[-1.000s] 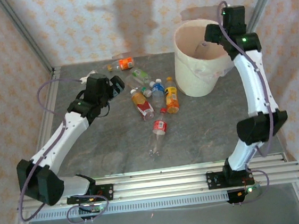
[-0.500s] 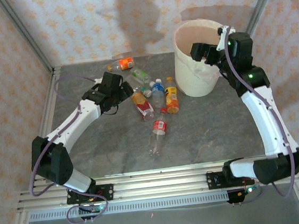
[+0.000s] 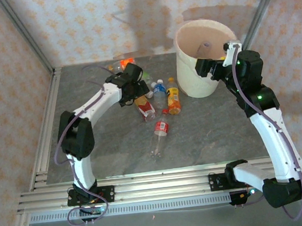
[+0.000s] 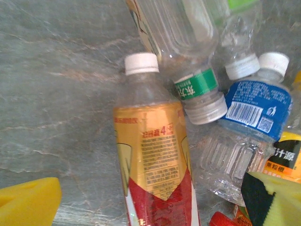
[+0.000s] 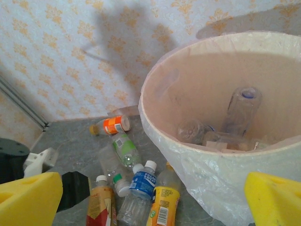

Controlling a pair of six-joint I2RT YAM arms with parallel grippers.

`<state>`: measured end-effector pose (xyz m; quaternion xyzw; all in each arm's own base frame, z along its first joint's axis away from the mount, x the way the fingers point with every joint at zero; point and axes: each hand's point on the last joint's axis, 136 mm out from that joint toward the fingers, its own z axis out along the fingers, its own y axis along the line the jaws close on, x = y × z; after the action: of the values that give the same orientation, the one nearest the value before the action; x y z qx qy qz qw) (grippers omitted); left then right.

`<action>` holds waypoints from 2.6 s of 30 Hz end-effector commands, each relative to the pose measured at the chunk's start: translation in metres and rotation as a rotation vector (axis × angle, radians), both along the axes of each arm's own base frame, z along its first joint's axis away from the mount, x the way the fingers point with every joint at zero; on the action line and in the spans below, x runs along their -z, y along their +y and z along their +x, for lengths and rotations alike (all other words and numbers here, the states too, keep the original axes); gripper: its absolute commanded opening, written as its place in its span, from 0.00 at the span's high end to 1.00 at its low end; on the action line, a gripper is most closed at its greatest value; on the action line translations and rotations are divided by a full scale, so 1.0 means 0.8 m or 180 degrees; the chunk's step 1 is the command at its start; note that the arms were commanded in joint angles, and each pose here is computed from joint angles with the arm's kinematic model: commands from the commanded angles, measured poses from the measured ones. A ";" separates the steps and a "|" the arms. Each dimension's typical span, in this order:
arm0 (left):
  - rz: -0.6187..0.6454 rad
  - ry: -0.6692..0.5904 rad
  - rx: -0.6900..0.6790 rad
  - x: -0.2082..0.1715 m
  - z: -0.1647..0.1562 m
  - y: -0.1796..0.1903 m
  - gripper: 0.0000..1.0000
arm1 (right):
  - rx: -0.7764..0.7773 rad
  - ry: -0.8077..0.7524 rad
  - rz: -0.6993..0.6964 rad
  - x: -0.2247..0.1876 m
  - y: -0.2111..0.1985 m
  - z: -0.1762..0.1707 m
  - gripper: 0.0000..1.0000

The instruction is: Put the plastic bottles in the bin

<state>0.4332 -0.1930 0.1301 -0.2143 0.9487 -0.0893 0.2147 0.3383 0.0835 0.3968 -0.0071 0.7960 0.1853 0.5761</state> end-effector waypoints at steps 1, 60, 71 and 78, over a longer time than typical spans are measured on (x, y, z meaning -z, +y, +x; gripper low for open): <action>0.0210 0.0175 -0.0026 0.013 -0.006 0.002 0.00 | 0.0009 -0.0103 -0.0096 -0.008 -0.003 -0.008 0.01; -0.1127 -0.1452 0.0441 -0.187 0.009 -0.044 0.49 | -0.1146 0.0059 0.0866 -0.006 0.137 -0.017 0.01; -0.1474 -0.1998 0.0923 -0.269 -0.016 -0.077 0.49 | -0.1856 0.0452 0.0680 0.033 0.252 -0.017 0.01; -0.1603 -0.2053 0.0960 -0.277 -0.020 -0.082 0.48 | -0.1968 0.0565 0.0839 0.053 0.282 -0.007 0.01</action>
<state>0.4234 -0.2523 0.3358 -0.1008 0.8175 -0.3892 0.4125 0.3324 0.2998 0.3350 -0.1477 0.7963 0.4278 0.4014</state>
